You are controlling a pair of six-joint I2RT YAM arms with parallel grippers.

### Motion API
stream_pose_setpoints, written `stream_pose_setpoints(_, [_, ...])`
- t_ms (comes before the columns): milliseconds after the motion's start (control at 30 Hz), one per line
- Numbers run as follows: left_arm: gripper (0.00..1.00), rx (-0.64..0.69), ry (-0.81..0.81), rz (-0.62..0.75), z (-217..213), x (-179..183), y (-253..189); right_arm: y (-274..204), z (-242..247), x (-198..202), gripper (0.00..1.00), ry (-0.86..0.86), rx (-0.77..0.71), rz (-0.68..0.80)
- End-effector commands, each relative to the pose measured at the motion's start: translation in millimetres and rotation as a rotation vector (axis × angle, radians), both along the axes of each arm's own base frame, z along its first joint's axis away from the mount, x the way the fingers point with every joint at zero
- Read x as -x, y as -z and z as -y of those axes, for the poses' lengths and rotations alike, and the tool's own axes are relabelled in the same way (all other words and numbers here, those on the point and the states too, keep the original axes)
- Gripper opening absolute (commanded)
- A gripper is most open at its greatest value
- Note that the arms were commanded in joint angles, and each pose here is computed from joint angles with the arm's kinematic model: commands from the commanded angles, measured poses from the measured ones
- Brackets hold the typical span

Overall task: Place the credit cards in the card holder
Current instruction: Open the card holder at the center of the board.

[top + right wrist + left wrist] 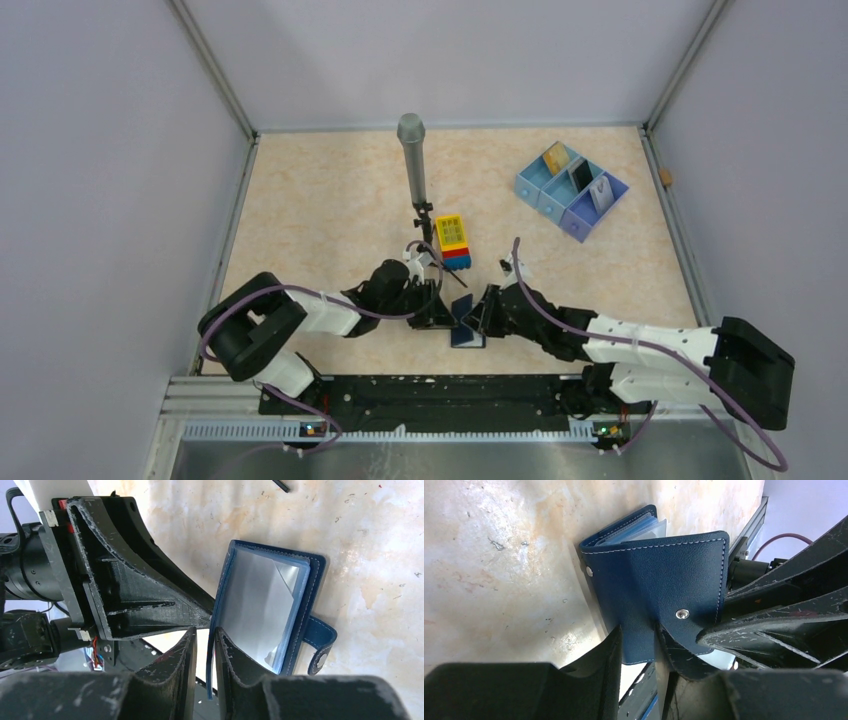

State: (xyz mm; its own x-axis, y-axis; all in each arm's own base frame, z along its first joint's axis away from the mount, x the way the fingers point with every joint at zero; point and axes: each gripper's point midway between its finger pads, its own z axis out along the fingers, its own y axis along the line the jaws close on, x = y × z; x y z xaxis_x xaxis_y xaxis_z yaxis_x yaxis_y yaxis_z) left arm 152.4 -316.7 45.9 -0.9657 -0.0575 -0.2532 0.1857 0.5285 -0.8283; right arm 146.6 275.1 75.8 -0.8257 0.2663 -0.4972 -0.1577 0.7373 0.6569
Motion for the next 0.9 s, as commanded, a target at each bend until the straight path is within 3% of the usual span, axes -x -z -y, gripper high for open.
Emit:
stream_pose_setpoints(0, [0.33, 0.040, -0.022, 0.076, 7.6, -12.8, -18.3, -12.0, -12.7, -2.4, 0.19, -0.027, -0.034, 0.040])
stream_pose_setpoints(233, [0.50, -0.102, -0.091, 0.171, -20.7, -21.1, -17.8, 5.1, 0.2, -15.2, 0.00, 0.050, 0.132, 0.015])
stream_pose_setpoints(533, [0.64, -0.090, -0.033, 0.318, -26.2, -19.8, -48.2, -20.0, -19.5, -38.0, 0.00, 0.098, 0.198, 0.021])
stream_pose_setpoints(867, [0.81, -0.081, -0.092, 0.444, -31.5, -30.0, -61.3, -14.9, -42.0, -57.6, 0.00, 0.150, 0.314, -0.032])
